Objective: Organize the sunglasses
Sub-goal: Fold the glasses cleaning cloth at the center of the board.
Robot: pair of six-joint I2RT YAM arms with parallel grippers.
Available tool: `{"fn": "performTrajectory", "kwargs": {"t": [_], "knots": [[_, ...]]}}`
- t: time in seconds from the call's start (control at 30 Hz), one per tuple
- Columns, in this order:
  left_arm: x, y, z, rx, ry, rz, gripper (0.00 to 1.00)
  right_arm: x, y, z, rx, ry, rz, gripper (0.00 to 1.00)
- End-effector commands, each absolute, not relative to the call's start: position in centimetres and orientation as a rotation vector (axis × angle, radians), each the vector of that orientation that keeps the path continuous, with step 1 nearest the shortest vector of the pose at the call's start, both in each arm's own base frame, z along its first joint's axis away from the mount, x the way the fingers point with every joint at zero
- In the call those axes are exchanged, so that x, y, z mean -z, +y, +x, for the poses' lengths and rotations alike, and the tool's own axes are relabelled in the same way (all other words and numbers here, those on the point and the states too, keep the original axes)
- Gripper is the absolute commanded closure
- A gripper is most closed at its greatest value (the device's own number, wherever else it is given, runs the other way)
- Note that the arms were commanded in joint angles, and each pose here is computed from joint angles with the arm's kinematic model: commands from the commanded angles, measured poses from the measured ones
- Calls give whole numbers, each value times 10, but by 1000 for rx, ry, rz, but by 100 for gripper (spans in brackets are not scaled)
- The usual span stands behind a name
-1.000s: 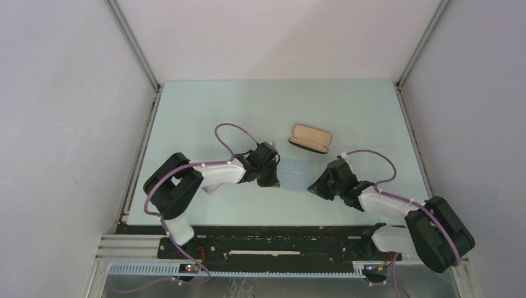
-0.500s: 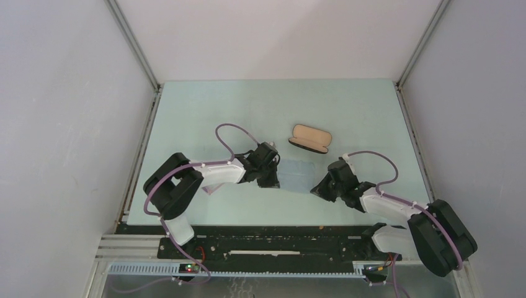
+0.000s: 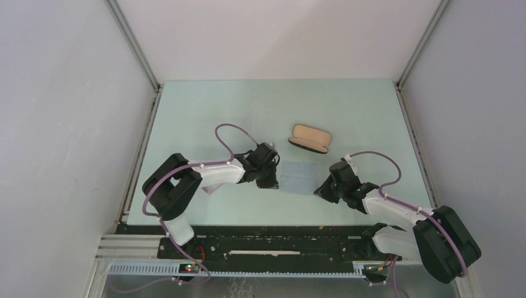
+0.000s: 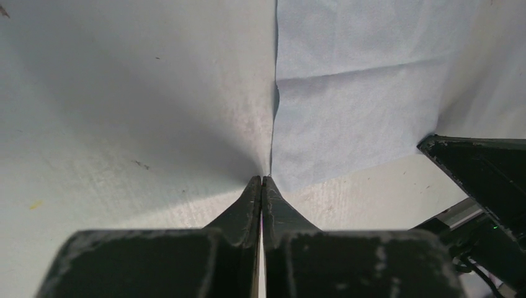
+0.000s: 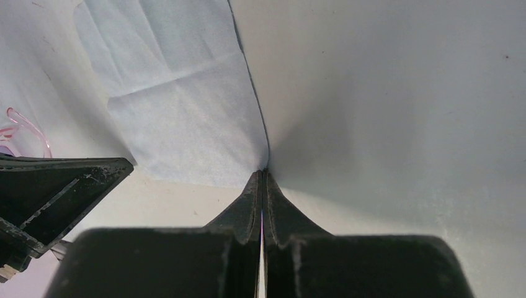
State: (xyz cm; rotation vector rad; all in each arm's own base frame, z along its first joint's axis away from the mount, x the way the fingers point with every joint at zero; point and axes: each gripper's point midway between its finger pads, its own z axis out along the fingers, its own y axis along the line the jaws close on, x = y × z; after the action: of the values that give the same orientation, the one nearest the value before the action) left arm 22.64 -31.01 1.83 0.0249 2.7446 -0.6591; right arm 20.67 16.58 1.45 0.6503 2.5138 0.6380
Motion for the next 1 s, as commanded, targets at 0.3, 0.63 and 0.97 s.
{"fn": "performTrajectory", "kwargs": {"t": [0.3, 0.63, 0.97], "knots": [[-42, -335, 224, 719, 2727, 90, 52, -21, 166, 217, -622, 2488, 632, 100], [-28, -348, 221, 763, 2783, 96, 70, -24, 163, 217, -618, 2482, 631, 100], [-34, -341, 230, 692, 2754, 77, 94, -27, 164, 218, -633, 2475, 624, 100]]}}
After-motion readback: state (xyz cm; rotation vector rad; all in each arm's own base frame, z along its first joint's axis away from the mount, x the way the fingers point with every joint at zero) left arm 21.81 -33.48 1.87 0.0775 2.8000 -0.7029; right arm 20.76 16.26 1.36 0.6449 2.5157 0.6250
